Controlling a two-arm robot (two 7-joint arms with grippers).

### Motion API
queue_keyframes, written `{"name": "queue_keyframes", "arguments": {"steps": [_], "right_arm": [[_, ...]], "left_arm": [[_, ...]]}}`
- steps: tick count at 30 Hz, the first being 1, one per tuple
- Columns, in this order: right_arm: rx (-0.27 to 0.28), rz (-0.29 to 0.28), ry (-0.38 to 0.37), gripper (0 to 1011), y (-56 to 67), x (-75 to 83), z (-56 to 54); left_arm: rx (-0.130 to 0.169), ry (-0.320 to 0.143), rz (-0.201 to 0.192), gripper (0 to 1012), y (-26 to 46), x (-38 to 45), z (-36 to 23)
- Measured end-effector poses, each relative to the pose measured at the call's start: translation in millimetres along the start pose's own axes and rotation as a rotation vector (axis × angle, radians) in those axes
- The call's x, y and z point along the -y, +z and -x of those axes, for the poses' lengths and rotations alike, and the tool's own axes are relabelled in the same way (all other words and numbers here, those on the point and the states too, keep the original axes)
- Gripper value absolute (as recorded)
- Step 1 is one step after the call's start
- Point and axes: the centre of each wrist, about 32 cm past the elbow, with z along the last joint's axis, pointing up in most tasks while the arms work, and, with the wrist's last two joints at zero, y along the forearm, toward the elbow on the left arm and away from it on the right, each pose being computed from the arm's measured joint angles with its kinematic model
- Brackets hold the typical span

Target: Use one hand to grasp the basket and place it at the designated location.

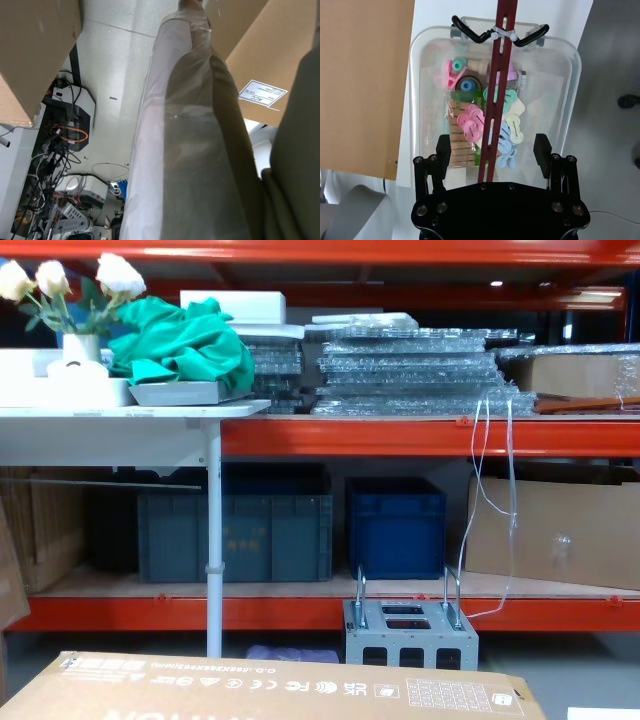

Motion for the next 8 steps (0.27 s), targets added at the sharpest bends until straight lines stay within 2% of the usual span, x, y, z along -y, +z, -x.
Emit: {"name": "queue_keyframes", "arguments": {"steps": [5, 8], "right_arm": [[0.009, 0.043, -0.036, 1000, 9.5, 16.9, 5.9], [0.010, 0.053, -0.045, 1000, 11.8, 21.1, 8.0]], "left_arm": [[0.000, 0.000, 0.000, 0, 0.0, 0.0, 0.0], [0.000, 0.000, 0.000, 0, 0.0, 0.0, 0.0]]}}
